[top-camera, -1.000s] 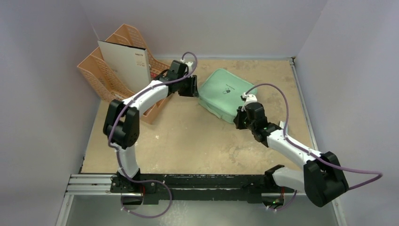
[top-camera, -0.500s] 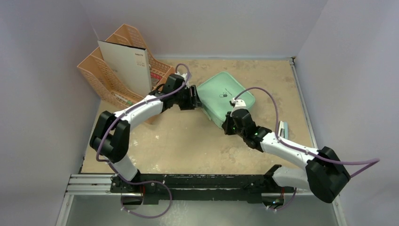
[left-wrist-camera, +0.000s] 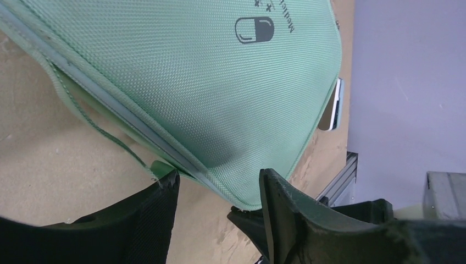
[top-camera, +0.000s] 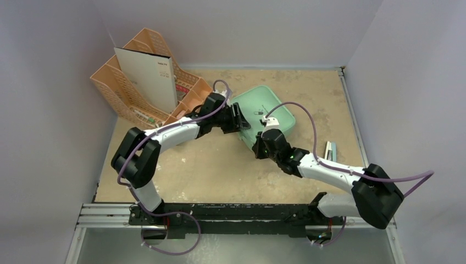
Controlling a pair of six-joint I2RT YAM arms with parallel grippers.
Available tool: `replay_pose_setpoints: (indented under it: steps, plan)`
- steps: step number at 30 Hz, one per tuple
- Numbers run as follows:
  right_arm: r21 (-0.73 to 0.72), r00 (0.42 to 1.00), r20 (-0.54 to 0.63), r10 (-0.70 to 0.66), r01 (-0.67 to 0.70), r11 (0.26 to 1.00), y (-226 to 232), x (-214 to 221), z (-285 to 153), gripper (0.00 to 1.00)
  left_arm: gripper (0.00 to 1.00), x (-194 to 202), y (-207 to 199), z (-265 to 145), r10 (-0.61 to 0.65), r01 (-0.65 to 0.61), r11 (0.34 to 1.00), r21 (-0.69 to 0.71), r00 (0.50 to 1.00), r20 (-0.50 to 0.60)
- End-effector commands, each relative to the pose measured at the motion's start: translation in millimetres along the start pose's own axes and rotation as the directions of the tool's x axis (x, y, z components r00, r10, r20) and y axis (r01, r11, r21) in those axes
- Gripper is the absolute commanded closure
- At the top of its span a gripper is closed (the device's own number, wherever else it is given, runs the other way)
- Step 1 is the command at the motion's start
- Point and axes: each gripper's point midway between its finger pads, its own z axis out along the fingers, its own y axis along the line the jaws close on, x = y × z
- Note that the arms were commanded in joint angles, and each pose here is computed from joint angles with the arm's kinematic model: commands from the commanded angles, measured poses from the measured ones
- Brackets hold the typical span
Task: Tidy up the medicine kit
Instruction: Zip the medicine box at the center of the board.
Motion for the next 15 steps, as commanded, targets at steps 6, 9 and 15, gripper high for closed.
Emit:
replay_pose_setpoints:
  steps: [6,9,15]
  plan:
    - [0.028,0.993,0.114,0.014,-0.018,0.999,5,-33,3,1.0,0.53,15,10,26,-0.022,0.021,0.998,-0.055,1.0,-0.017]
    - [0.081,0.996,0.089,0.0,-0.007,0.997,-7,-23,4,1.0,0.61,25,29,30,0.004,-0.012,0.989,-0.146,0.998,-0.056]
    - [0.211,0.998,-0.009,-0.059,0.06,0.976,-34,-7,-6,1.0,0.78,32,60,30,0.06,-0.08,0.963,-0.256,0.994,-0.087]
